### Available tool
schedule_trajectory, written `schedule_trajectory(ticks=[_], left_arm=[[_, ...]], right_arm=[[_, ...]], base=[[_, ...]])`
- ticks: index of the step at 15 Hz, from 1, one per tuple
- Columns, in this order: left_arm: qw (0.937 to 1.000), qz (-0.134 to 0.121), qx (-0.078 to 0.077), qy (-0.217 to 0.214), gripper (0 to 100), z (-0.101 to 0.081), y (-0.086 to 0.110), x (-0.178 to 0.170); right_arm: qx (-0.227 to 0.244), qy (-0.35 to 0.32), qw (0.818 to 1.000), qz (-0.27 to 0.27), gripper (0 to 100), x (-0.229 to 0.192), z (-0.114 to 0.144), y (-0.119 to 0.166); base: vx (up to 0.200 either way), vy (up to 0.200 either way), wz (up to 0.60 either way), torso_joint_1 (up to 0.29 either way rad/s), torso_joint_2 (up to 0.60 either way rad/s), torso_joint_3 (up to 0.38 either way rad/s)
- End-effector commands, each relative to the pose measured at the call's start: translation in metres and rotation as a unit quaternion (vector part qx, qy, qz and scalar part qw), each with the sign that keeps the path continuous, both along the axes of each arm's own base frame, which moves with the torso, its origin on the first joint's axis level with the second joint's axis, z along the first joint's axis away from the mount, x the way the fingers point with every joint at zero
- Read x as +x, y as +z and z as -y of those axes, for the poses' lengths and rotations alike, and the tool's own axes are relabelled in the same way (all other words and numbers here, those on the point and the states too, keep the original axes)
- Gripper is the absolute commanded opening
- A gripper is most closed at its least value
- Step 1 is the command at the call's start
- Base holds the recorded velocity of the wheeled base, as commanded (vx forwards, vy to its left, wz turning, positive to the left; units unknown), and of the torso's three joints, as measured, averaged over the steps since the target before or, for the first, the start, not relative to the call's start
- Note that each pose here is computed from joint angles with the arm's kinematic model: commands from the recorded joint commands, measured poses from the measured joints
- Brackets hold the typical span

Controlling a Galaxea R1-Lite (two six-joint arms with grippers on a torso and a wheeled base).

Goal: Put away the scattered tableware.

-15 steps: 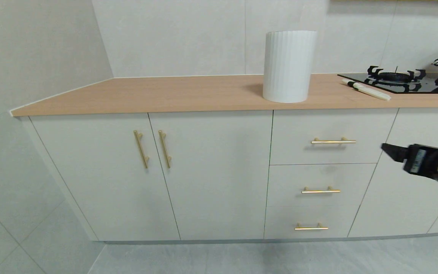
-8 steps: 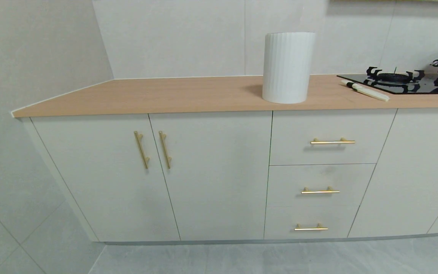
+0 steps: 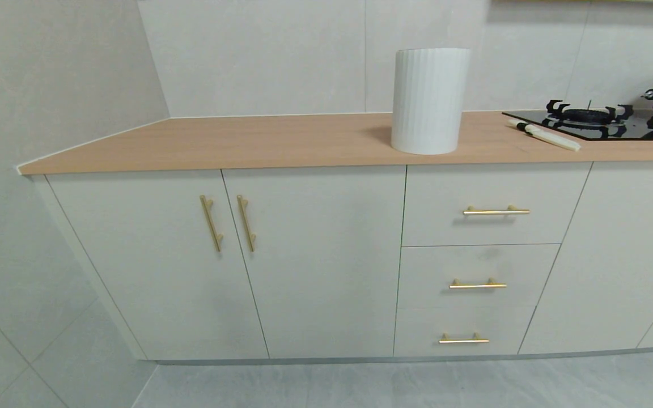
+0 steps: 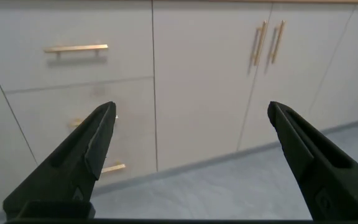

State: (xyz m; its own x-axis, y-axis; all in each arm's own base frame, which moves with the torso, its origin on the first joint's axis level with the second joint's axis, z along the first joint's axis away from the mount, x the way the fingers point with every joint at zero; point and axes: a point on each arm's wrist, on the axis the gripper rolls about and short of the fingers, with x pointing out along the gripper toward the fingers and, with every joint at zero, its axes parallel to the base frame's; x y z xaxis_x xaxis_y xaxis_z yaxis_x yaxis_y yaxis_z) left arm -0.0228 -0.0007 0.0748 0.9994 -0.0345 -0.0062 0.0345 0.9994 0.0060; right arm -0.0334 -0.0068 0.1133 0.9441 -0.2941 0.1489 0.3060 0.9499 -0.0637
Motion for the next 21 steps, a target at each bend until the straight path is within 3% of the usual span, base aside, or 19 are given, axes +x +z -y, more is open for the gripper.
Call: schedule_trajectory(ticks=[1, 3, 4, 6, 9, 21], left_arm=[[1.0, 0.0, 0.001, 0.0, 100, 0.0, 0.0, 0.0], [1.0, 0.0, 0.001, 0.0, 100, 0.0, 0.0, 0.0], [1.0, 0.0, 0.01, 0.0, 100, 0.0, 0.0, 0.0], [1.0, 0.0, -0.001, 0.0, 100, 0.0, 0.0, 0.0], [1.0, 0.0, -0.001, 0.0, 100, 0.0, 0.0, 0.0], [1.0, 0.0, 0.001, 0.0, 100, 0.0, 0.0, 0.0]], right_arm=[[-0.004, 0.041, 0.999, -0.006, 100, 0.009, -0.002, -0.023], [0.018, 0.079, 0.996, -0.026, 100, 0.01, -0.003, -0.028], [0.026, 0.094, 0.994, -0.051, 100, 0.01, -0.004, -0.034], [0.045, 0.106, 0.992, -0.044, 100, 0.01, -0.005, -0.033], [0.052, 0.144, 0.986, -0.07, 100, 0.011, -0.006, -0.038], [0.047, 0.146, 0.986, -0.069, 100, 0.011, -0.006, -0.038]], base=[[0.0, 0.0, 0.0, 0.0, 0.0, 0.0], [0.0, 0.0, 0.0, 0.0, 0.0, 0.0], [0.0, 0.0, 0.0, 0.0, 0.0, 0.0], [0.0, 0.0, 0.0, 0.0, 0.0, 0.0], [0.0, 0.0, 0.0, 0.0, 0.0, 0.0], [0.0, 0.0, 0.0, 0.0, 0.0, 0.0]])
